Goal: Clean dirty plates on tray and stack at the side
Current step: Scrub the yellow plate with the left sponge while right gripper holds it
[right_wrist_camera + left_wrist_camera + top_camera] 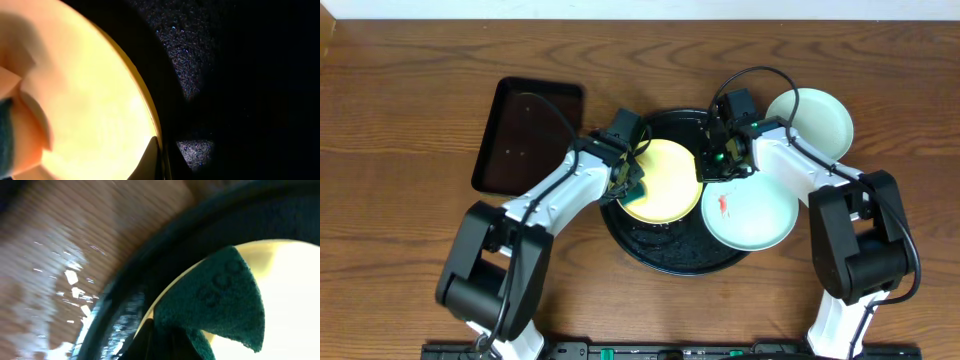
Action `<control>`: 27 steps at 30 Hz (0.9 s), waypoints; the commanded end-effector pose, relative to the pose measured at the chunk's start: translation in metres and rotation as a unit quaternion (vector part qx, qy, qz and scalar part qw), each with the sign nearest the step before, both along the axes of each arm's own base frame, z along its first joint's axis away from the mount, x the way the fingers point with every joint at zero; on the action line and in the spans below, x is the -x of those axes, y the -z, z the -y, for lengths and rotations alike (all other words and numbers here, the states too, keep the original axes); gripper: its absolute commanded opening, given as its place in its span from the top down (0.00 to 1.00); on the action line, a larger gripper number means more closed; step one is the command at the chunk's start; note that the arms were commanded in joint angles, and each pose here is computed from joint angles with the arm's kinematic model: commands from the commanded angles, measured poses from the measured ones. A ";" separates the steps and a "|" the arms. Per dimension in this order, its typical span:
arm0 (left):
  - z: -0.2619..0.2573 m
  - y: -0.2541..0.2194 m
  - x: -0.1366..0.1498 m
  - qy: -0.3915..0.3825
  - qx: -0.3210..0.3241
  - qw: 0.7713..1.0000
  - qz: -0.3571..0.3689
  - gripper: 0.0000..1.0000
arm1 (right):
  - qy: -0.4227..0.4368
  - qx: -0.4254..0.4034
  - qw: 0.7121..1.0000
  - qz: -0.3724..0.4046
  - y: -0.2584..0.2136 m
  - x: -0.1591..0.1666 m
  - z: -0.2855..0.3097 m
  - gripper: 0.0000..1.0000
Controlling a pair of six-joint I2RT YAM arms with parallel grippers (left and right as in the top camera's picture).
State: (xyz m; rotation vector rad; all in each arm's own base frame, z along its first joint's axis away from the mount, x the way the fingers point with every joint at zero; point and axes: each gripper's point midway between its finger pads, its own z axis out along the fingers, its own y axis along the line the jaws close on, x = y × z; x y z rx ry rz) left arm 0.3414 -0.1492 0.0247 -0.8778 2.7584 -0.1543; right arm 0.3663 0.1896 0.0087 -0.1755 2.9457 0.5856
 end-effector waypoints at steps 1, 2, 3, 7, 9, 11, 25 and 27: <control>-0.058 -0.018 -0.011 -0.060 -0.095 0.992 0.052 0.92 | 0.024 0.038 0.999 -0.003 0.010 -0.002 0.017 0.99; -0.055 -0.023 -0.013 -0.059 -0.088 0.993 0.060 0.93 | 0.025 0.038 0.999 -0.003 0.010 -0.003 0.018 0.99; -0.051 -0.026 -0.014 -0.058 -0.077 0.993 0.065 0.92 | 0.025 0.038 0.999 -0.003 0.010 -0.003 0.018 0.99; -0.014 -0.030 -0.019 -0.013 0.017 0.998 0.065 0.93 | 0.024 0.038 0.999 -0.003 0.010 -0.003 0.017 0.99; 0.012 -0.033 -0.021 0.023 0.078 0.995 0.063 0.93 | 0.024 0.038 0.999 -0.002 0.010 -0.003 0.017 0.99; 0.035 -0.038 -0.021 0.061 0.125 0.988 0.068 0.93 | 0.024 0.037 0.999 -0.001 0.010 -0.003 0.017 0.99; 0.066 0.005 -0.006 0.102 0.113 0.988 0.029 0.92 | 0.028 0.036 0.999 -0.001 0.010 -0.004 0.017 0.99; 0.062 0.016 -0.005 0.097 0.099 0.990 0.018 0.92 | 0.028 0.036 0.999 -0.001 0.010 -0.004 0.017 0.99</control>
